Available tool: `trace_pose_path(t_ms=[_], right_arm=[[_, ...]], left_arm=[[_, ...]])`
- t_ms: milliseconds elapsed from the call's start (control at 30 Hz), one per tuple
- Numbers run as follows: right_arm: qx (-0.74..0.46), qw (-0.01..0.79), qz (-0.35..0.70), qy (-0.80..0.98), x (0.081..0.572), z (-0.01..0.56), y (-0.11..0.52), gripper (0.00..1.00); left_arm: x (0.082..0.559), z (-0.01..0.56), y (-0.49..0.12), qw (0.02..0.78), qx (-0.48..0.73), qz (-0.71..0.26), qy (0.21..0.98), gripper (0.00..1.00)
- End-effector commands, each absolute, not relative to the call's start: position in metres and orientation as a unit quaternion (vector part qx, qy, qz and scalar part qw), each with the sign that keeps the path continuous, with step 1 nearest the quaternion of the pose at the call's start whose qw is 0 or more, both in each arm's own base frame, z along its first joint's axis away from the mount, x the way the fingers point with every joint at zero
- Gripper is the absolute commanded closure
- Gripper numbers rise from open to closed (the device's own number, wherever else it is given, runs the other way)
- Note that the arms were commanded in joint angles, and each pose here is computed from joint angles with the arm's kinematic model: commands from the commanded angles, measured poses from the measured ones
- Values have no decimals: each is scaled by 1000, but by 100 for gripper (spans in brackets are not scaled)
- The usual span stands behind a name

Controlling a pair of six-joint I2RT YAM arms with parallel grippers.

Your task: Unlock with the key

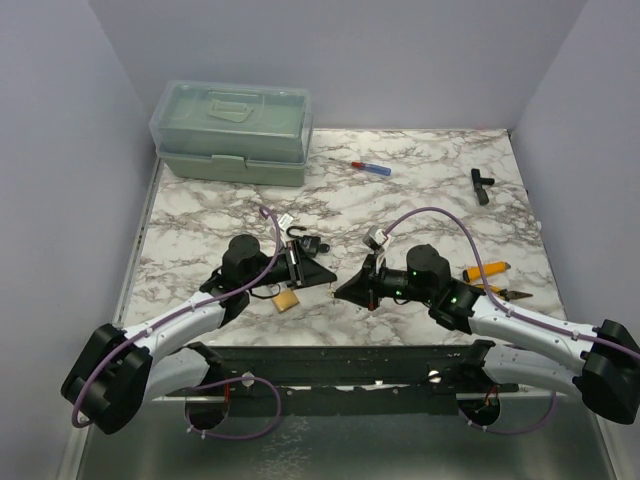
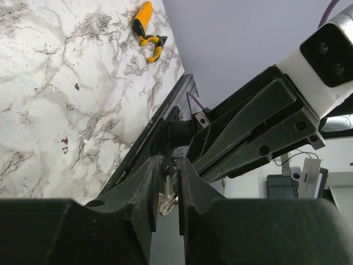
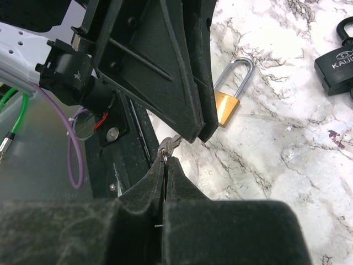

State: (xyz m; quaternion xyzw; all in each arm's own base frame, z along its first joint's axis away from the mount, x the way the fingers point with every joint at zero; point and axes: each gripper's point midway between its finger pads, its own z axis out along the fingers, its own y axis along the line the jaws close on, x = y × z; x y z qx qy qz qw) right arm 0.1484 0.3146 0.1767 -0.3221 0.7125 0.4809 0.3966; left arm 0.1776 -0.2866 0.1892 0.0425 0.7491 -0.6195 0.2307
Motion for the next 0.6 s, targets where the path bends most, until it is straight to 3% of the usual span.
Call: trace_pose_path(t_ms=[0,67,233,400,567], right_arm=[[-328,398,494,700,143,182,318,100],[-329,398,495,699,143,182,318,100],[-310,404,479,715,151,178,315,99],[-277,393,452,752,162,172,312,73],[-250,389,438,771,168,172,308,34]], left_arm=[[171,189,-290,228,64,-628,741,83],[171,190,-290,229,63,-628,741,98],[179,191,-287,243,33,-623,742,100],[185,194,-282,265,12,-617,741,100],[192,196,-278,287,15,-591,754,100]])
